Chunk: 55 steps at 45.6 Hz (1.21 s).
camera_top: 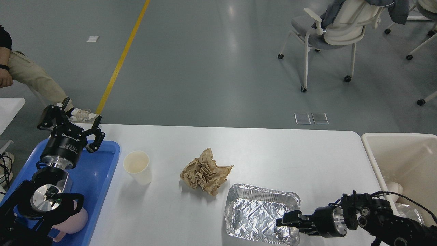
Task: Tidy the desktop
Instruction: 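Reach the right gripper to the foil tray edge nearest it, then grasp the foil tray edge with the right gripper and lift it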
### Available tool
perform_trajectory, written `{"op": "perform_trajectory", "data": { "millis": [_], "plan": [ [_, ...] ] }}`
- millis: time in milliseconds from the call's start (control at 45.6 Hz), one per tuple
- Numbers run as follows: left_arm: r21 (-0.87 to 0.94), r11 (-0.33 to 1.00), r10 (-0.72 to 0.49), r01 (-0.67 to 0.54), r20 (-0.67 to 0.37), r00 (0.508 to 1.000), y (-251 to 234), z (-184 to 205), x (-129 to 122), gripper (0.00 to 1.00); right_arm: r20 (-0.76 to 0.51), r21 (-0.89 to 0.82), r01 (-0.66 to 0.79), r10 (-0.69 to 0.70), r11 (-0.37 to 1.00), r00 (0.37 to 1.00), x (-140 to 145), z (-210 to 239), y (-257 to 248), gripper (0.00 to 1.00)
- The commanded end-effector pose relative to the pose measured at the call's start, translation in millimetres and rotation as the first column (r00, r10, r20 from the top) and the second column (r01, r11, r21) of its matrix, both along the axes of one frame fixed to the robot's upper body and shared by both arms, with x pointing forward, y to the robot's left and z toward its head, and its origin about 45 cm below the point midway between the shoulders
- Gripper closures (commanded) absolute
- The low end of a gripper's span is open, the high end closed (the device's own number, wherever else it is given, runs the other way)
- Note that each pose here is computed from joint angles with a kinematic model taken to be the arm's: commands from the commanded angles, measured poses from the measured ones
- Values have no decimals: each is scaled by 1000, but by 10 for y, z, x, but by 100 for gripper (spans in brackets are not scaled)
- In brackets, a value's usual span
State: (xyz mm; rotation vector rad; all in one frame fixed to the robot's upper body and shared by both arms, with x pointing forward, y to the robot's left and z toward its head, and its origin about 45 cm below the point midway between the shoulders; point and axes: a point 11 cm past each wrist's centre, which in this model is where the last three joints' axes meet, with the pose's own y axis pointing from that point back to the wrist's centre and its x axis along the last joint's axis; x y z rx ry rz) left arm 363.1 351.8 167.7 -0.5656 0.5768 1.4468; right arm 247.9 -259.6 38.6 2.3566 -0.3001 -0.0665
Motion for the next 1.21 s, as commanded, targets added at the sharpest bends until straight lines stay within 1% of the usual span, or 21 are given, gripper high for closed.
{"op": "perform_trajectory", "data": {
  "millis": [0, 22, 44, 88, 110, 176, 395, 790, 1053, 1185],
  "plan": [
    [9, 1000, 4, -4, 2, 1000, 39, 17, 0, 3, -20, 0, -15, 15, 1000, 1000, -63, -63, 6, 64],
    [9, 1000, 3, -3, 1, 1000, 38, 16, 0, 3, -23, -1, -18, 18, 1000, 1000, -75, -70, 7, 69],
    [10, 1000, 5, -5, 3, 1000, 44, 19, 0, 3, -22, -3, -19, 19, 1000, 1000, -75, -71, 9, 76],
    [10, 1000, 4, -4, 1, 1000, 43, 18, 0, 3, -26, -7, -24, 24, 1000, 999, -93, -83, 3, 97],
    [10, 1000, 5, -5, 3, 1000, 44, 19, 0, 3, -30, -9, -26, 26, 1000, 999, -102, -87, -4, 100],
    [10, 1000, 4, -4, 1, 1000, 43, 18, 0, 3, -27, -13, -30, 30, 999, 999, -94, -76, -14, 100],
    [6, 1000, 0, 0, 5, 1000, 18, 26, 13, 3, 34, -12, -51, 51, 999, 998, 142, 100, 35, 100],
    [3, 1000, -1, 1, 11, 1000, 4, 43, 31, 3, 124, -64, -33, 40, 997, 991, 466, 447, -255, 100],
    [5, 1000, -4, 4, 10, 1000, -6, 46, 40, 3, 224, -112, -11, 36, 994, 974, 707, 936, -598, 100],
    [4, 1000, -9, 9, 5, 1000, -27, 28, 33, 3, 239, -121, 27, 3, 992, 971, 756, 1142, -787, 100]
  ]
}}
